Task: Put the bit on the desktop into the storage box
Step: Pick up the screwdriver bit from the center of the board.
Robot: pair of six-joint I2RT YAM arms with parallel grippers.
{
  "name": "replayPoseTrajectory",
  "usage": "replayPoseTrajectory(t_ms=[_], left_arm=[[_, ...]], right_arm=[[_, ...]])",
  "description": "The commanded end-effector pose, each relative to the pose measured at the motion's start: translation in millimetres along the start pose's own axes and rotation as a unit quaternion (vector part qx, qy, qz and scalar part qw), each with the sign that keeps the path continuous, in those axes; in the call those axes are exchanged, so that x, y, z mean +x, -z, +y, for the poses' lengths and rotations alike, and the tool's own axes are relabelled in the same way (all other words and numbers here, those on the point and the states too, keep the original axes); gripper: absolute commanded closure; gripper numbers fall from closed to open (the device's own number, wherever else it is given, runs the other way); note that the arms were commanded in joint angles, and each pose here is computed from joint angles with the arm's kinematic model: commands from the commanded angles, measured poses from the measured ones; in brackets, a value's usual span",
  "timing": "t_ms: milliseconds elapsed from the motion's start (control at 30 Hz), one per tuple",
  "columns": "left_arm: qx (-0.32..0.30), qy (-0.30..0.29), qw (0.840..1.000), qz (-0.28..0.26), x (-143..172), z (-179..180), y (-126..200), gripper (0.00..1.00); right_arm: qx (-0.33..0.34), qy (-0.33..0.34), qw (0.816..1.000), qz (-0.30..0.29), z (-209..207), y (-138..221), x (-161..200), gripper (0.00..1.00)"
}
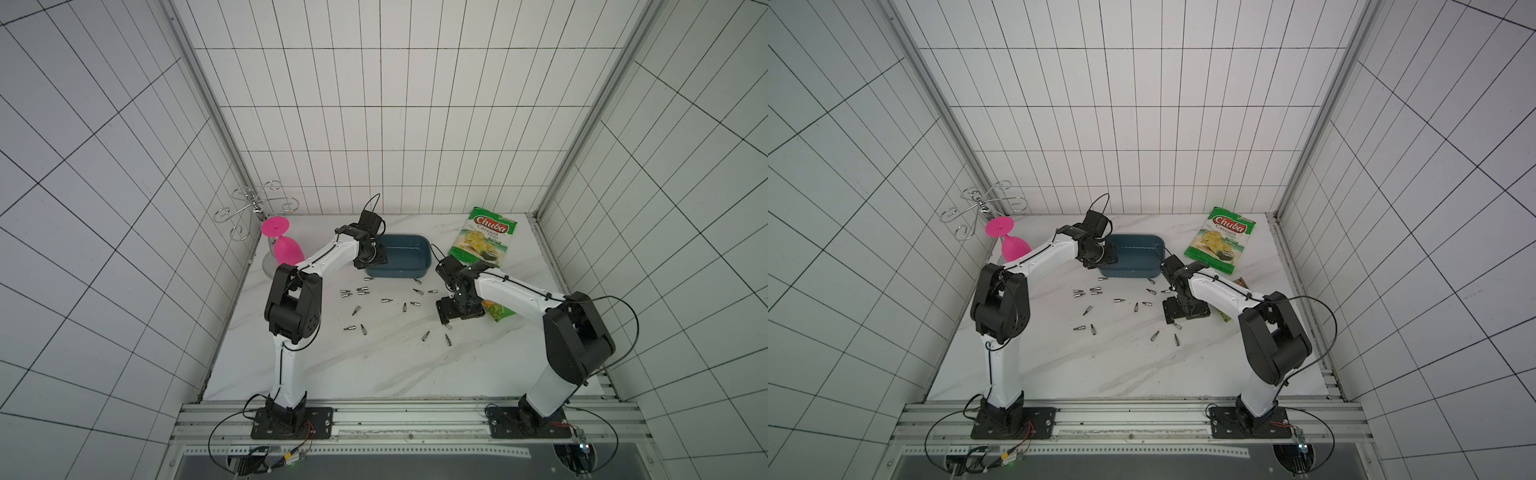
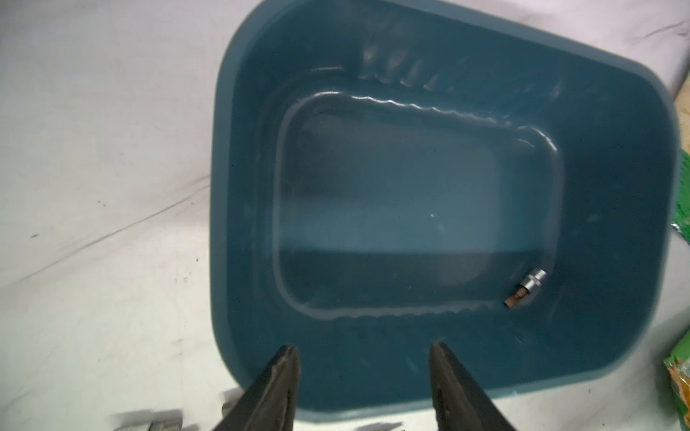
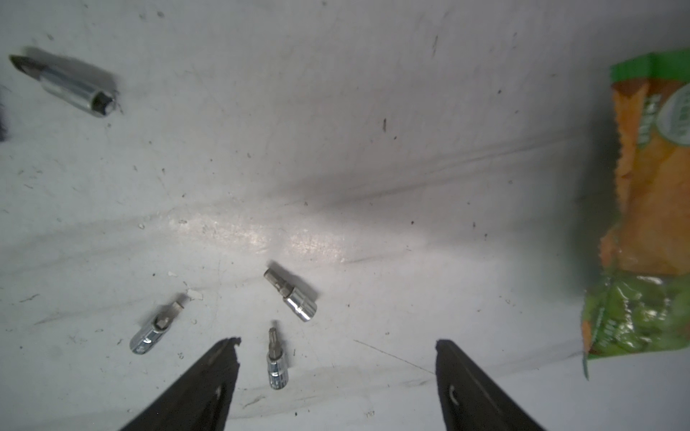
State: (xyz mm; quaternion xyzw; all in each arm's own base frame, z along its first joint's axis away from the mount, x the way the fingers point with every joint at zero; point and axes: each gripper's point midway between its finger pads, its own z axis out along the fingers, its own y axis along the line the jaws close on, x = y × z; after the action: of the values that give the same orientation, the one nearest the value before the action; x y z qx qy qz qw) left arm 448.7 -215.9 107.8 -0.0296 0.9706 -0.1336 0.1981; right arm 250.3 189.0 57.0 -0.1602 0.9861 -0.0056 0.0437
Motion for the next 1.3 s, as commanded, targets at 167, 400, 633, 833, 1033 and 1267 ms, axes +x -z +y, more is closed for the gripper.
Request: replayPoseTrajectory(t_ms=[167,400,633,833,1033,1267], left_arm=[[0.006,-0.029,0.996,-0.08,-2.9,-4.4,76.8,0.38],[-0.022,-0.022,0.997,-0.064,33.3,22.4,93.8,0.37],[-0.042,-0.009,0.999,-0.019,79.4,47.5,81.9,0.37],[-0.048,0.002,0.999,-0.004,102.9,60.6,80.4,0.37],[-0.057,0.006,0.998,-0.001,111.6,68.0,83.5,0.37],[-0.065,0.006,0.998,0.01,119.0,73.2,80.1,0.37]], right_arm=[[-0.008,0.013,1.0,0.02,7.9,-14.8,7.3,0.33],[-0.008,0.028,0.999,0.033,15.9,-26.0,11.8,0.41],[-0.006,0.032,0.999,0.036,16.7,-29.0,12.5,0.44],[-0.004,0.041,0.999,0.035,17.0,-34.2,9.9,0.51],[-0.005,0.043,0.998,0.044,18.2,-40.5,11.9,0.57],[-0.009,0.045,0.997,0.057,20.2,-49.2,16.2,0.64]])
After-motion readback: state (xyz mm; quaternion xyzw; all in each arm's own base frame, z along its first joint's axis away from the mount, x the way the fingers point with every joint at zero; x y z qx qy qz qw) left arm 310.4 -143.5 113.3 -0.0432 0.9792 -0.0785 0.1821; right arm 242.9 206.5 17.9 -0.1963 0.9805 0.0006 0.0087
